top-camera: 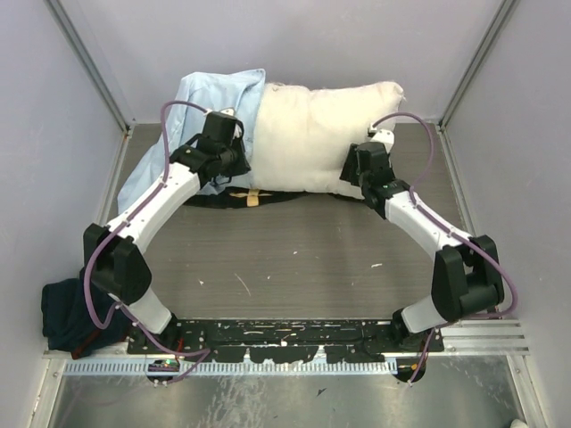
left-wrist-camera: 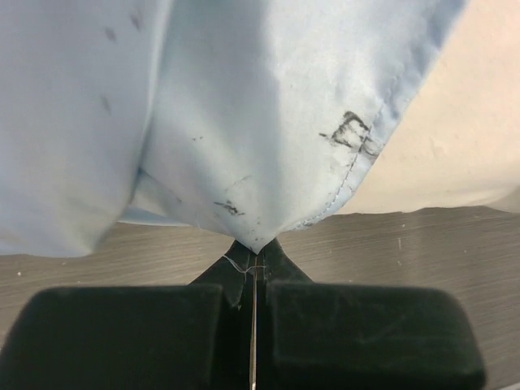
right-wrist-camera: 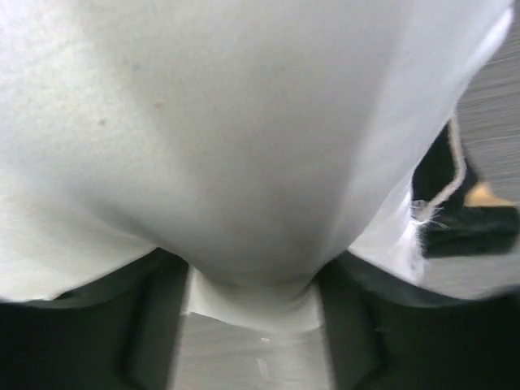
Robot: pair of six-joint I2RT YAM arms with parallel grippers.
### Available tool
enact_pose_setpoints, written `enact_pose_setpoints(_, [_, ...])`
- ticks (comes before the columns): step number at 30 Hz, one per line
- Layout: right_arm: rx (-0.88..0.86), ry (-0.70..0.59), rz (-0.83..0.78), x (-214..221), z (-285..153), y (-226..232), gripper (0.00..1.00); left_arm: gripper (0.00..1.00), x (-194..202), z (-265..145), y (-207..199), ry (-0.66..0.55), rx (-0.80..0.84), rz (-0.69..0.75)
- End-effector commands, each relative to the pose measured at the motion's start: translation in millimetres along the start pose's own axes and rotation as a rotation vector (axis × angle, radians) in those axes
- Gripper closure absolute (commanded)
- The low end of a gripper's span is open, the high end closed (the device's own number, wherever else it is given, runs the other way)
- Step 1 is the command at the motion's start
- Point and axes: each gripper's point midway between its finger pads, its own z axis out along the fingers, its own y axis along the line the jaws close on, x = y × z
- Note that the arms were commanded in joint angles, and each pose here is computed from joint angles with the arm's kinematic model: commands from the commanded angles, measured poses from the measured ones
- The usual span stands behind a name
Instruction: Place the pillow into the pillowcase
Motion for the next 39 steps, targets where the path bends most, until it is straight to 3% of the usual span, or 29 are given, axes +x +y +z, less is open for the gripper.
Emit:
enact_pose_setpoints(1, [-0.226,-0.083,0.056,-38.8,11.7,56.2,0.63,1.0,-14.7,-2.7,-19.0,-0.005,0.066,0.008])
enact_pose_setpoints(3, [-0.272,-0.079,0.068,-44.0,9.5,68.1,0.93,1.0,-18.9,-3.0,-22.1,-0.007,0.071,0.01])
enact_pose_setpoints(4, [-0.29,-0.08,0.069,-48.1,6.2,74.0,0.99,1.0,-21.7,-3.2,-23.0,-0.006,0.071,0.01])
enact_pose_setpoints(11, [-0.53,-0.112,0.026,-80.6,-52.4,143.9,0.99,1.0,-42.6,-2.4,-37.3,-0.001,0.107,0.015])
enact_pose_setpoints(19, [-0.755,-0.162,0.029,-128.0,-118.8,213.9,0.99,1.0,-66.2,-33.0,-76.9,-0.003,0.256,-0.02])
enact_pose_setpoints(25, [-0.832,-0.142,0.049,-135.3,-128.8,242.8,0.99,1.0,-76.1,-57.7,-95.7,-0.003,0.346,-0.038])
enact_pose_setpoints(29, [-0.79,-0.101,0.039,-111.3,-118.2,235.0,0.99,1.0,-72.3,-66.5,-90.2,0.004,0.336,-0.023])
enact_pose_setpoints(39, [-0.56,-0.002,0.045,-49.5,-75.7,153.6,0.99,1.0,-12.8,-40.3,-17.7,0.122,0.2,-0.056])
